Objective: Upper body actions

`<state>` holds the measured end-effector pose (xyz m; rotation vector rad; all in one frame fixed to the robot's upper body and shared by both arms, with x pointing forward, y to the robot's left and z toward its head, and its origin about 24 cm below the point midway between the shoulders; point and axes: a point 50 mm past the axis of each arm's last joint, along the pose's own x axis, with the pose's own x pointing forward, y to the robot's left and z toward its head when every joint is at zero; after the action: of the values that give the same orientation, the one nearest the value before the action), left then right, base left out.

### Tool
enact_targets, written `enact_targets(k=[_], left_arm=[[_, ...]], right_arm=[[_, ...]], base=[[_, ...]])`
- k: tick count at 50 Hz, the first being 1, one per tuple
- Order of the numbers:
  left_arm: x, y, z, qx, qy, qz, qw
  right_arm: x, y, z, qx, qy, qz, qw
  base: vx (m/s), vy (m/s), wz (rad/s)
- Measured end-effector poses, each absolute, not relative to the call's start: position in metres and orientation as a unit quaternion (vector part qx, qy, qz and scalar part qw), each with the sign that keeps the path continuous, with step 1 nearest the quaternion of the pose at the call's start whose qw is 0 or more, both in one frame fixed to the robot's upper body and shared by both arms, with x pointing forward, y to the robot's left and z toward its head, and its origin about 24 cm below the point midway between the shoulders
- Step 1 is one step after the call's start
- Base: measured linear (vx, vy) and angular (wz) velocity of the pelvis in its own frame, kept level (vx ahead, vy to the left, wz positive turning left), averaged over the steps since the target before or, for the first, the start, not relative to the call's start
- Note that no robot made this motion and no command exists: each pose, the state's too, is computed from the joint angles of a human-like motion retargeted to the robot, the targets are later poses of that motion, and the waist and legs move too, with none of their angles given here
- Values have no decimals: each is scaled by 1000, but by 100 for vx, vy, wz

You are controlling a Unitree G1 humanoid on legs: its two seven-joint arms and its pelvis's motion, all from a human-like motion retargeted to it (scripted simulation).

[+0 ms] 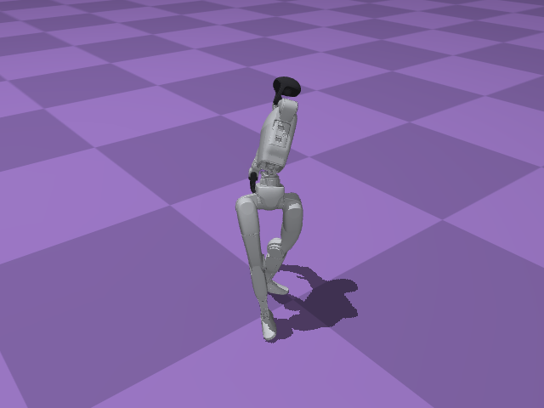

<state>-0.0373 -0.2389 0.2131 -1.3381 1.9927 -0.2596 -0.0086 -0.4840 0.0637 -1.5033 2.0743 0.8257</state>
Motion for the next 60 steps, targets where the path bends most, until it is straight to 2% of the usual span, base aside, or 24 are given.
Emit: enact_targets(k=[14, 26, 34, 46, 60], left_arm=[[-38, -237, 210, -517, 770, -96, 361], [-37, -221, 186, -493, 765, -56, 411], [-35, -220, 184, -506, 753, -50, 418], [-39, -221, 186, -496, 774, -32, 393], [-42, -229, 200, -507, 807, 54, 298]], right_arm=[[-11, -497, 79, -542, 774, 254, 205], [-5, -509, 96, -551, 785, 204, 195], [4, -511, 99, -561, 779, 187, 209], [27, -508, 94, -587, 747, 175, 259], [40, -492, 73, -613, 696, 210, 309]], base=[[4, 6, 15], [19, -9, 94], [28, -14, 133], [23, -2, 149], [6, 11, 112]])
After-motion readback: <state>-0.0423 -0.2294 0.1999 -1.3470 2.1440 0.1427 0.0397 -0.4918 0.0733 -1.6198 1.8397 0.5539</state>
